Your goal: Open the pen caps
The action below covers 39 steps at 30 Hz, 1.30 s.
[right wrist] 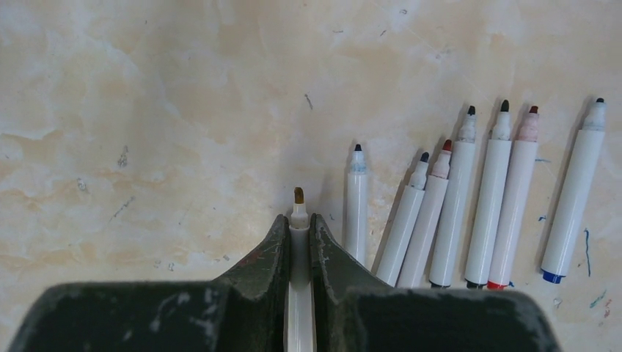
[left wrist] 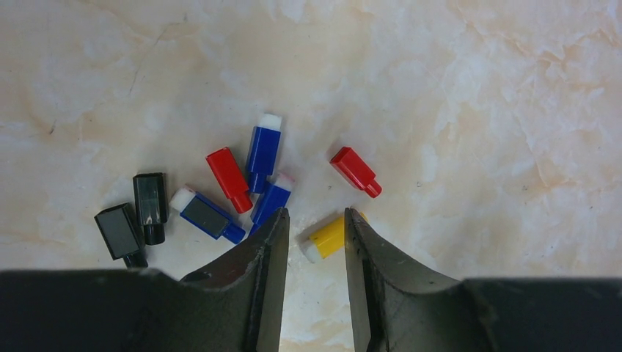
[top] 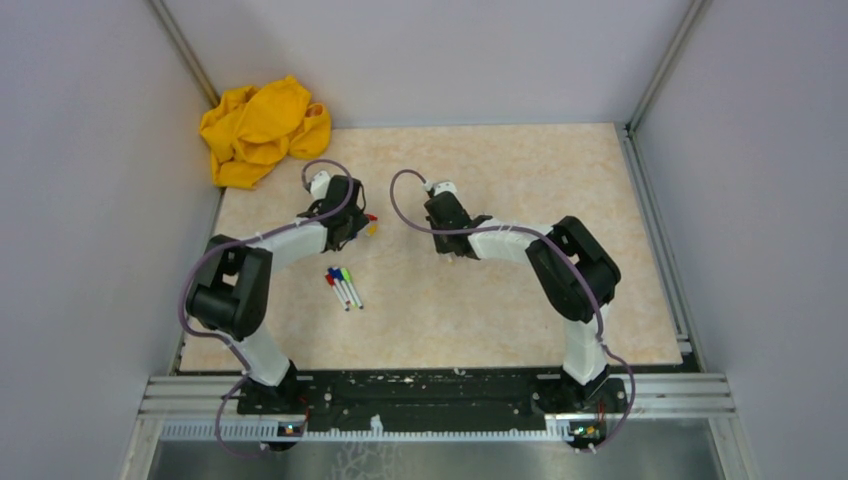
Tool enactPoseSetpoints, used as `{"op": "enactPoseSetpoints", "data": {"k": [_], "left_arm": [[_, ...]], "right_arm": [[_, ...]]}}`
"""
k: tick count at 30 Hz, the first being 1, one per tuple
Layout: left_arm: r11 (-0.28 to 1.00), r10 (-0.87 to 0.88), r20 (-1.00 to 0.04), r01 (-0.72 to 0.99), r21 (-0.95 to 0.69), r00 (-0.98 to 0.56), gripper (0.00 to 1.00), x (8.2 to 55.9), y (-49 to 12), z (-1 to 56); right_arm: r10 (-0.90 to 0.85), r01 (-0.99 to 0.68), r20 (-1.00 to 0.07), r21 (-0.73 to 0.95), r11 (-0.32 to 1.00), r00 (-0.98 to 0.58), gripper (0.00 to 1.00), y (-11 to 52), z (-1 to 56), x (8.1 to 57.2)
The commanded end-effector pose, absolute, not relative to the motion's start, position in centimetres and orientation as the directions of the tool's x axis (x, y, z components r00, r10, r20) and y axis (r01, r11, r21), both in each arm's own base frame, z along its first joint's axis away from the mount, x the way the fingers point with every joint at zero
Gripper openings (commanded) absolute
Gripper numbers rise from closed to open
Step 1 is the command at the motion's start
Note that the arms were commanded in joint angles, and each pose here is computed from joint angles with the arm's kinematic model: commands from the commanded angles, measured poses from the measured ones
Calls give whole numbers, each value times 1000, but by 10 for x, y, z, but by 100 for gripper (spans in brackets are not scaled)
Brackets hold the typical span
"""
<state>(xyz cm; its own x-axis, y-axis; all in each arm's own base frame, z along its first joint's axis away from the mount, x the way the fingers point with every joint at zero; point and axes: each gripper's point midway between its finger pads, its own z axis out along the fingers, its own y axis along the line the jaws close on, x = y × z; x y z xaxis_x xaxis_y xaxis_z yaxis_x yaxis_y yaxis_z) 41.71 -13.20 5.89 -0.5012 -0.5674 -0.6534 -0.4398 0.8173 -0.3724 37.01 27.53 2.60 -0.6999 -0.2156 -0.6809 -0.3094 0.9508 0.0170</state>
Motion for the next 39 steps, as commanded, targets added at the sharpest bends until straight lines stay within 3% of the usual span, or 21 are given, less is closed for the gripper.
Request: {"op": "enactPoseSetpoints", "data": {"k": [1,8,11,15,24,31,39], "left_arm": [[809,-575,-667,-447,-381,-473,40,413,-130,70],[788,-607,-685,-416,-454,-403,41,406,-129,105],[781,-618,-689,-404,-477,-380,50,402,-128,117],[770,-630,-693,-395,-500,-351,58,396,-125,129],[727,-675,-701,-368,-580,-230,60,369,-106,173],[676,-708,-705,-316,-666,-28,70,336,-71,244],[625,-742,-650,-179,-760,166,72,297,-43,327]], "right_arm": [[-212,-274,-711,-28,961,-671,8,270,35,389],[-233,-267,-711,-67,961,-663,20,264,32,391],[-241,-281,-719,-65,957,-652,25,266,34,393],[-247,-312,-754,-59,948,-608,27,274,50,394],[-293,-409,-824,-82,909,-484,32,312,105,384],[-325,-524,-824,-41,851,-465,36,362,115,351],[-403,-656,-785,5,755,-470,37,426,98,299]]}}
